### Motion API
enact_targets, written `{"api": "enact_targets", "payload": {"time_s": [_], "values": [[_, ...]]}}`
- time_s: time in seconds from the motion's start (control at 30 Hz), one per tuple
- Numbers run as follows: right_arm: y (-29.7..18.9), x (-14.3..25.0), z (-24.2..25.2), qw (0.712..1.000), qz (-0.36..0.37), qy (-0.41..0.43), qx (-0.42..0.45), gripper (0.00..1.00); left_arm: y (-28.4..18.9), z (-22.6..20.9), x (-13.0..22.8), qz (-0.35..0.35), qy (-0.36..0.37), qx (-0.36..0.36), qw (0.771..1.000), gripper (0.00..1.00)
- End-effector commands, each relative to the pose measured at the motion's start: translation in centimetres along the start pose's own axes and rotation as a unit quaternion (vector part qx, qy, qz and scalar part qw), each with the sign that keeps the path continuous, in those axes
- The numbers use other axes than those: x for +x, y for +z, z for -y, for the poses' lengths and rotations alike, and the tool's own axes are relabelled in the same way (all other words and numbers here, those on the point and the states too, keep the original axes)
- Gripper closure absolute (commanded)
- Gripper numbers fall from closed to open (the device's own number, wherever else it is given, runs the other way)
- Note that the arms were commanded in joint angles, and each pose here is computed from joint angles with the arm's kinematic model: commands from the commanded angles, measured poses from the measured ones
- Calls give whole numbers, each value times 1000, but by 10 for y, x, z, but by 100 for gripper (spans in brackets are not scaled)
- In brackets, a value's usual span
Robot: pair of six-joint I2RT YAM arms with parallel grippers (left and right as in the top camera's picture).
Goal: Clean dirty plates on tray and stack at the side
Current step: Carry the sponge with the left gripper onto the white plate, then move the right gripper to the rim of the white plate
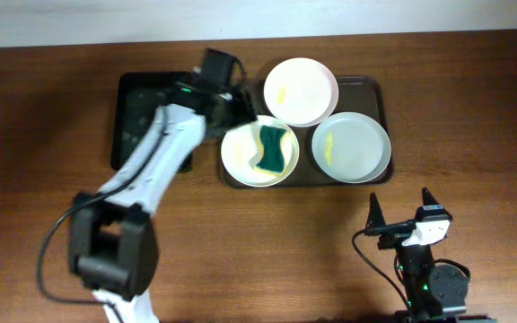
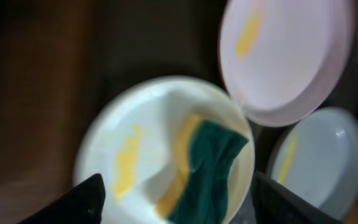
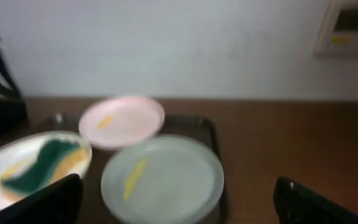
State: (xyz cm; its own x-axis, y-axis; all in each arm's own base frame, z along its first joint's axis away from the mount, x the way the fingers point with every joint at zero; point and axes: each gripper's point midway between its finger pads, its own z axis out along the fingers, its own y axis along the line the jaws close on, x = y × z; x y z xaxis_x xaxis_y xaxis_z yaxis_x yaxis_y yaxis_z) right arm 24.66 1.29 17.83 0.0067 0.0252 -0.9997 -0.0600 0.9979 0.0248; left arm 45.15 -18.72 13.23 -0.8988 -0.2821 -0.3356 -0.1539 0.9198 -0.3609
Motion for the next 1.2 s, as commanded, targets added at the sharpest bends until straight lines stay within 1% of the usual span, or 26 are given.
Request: {"api": "enact_targets", "payload": {"time_s": [0.0,0.07,0.1,0.13,0.17,0.2,0.27,0.33,0.37,0.4,0.43,0.47,0.5,0.6,0.67,0.7,0.73,0.77,0.8,0.83,0.87,0.9,0.93,0.97,1.1,1.17], "values": [[-4,-23,-31,993,43,62,-93,2,-29,-11,-6,6,-2,-13,1000,27],[-15,-56,-52,978,103,85,-162,2,-28,-22,4,-12,-5,-37,999,23],[-26,-80,-63,966,153,68,-198,2,-29,-28,7,-15,-6,-53,998,22],[-41,-109,-66,952,216,50,-210,2,-30,-35,8,-15,-6,-71,997,18],[-54,-141,-62,943,265,42,-199,2,-31,-44,8,-12,-5,-95,995,7],[-55,-154,-59,945,265,39,-190,2,-31,-46,9,-11,-4,-101,995,0],[-49,-169,-55,962,216,13,-167,2,-32,-47,9,-13,-4,-103,995,0],[-36,-172,-50,982,120,-36,-141,2,-32,-47,10,-14,-4,-103,995,0],[-29,-171,-46,988,53,-67,-130,2,-32,-47,10,-14,-4,-103,995,0],[-19,-167,-43,985,-61,-92,-132,2,-32,-46,10,-13,-4,-103,995,0],[-15,-167,-44,979,-109,-99,-144,2,-32,-46,9,-13,-4,-103,995,0],[-12,-168,-47,972,-140,-99,-158,2,-32,-46,9,-12,-4,-102,995,0],[-5,-179,-61,955,-207,-54,-204,2,-32,-46,9,-12,-4,-102,995,0],[10,-196,-80,930,-257,10,-263,2,-31,-45,10,-13,-3,-102,995,1],[37,-203,-88,916,-271,39,-294,2,-31,-45,10,-13,-3,-102,995,2],[53,-197,-86,910,-292,63,-287,31,-31,-45,11,-13,-2,-102,995,3],[66,-187,-81,906,-313,81,-271,51,-31,-44,11,-15,-2,-99,995,5],[78,-173,-76,902,-338,93,-251,54,-31,-42,12,-16,-1,-97,995,6],[91,-151,-70,896,-373,94,-221,54,-31,-41,13,-17,0,-96,995,9],[103,-128,-64,889,-408,99,-183,49,-30,-39,14,-18,3,-95,995,9],[112,-110,-61,881,-435,111,-150,49,-30,-36,16,-19,6,-94,995,9],[123,-88,-64,866,-466,133,-122,48,-30,-33,18,-20,10,-93,995,11],[131,-69,-72,850,-491,149,-114,44,-29,-31,19,-20,12,-92,995,11],[137,-53,-79,839,-509,154,-115,44,-29,-30,20,-19,14,-91,996,11],[161,22,-105,796,-576,136,-124,44,-29,-26,22,-21,18,-89,996,12],[166,52,-114,779,-600,131,-126,44,-29,-26,23,-22,19,-90,996,11]]}}
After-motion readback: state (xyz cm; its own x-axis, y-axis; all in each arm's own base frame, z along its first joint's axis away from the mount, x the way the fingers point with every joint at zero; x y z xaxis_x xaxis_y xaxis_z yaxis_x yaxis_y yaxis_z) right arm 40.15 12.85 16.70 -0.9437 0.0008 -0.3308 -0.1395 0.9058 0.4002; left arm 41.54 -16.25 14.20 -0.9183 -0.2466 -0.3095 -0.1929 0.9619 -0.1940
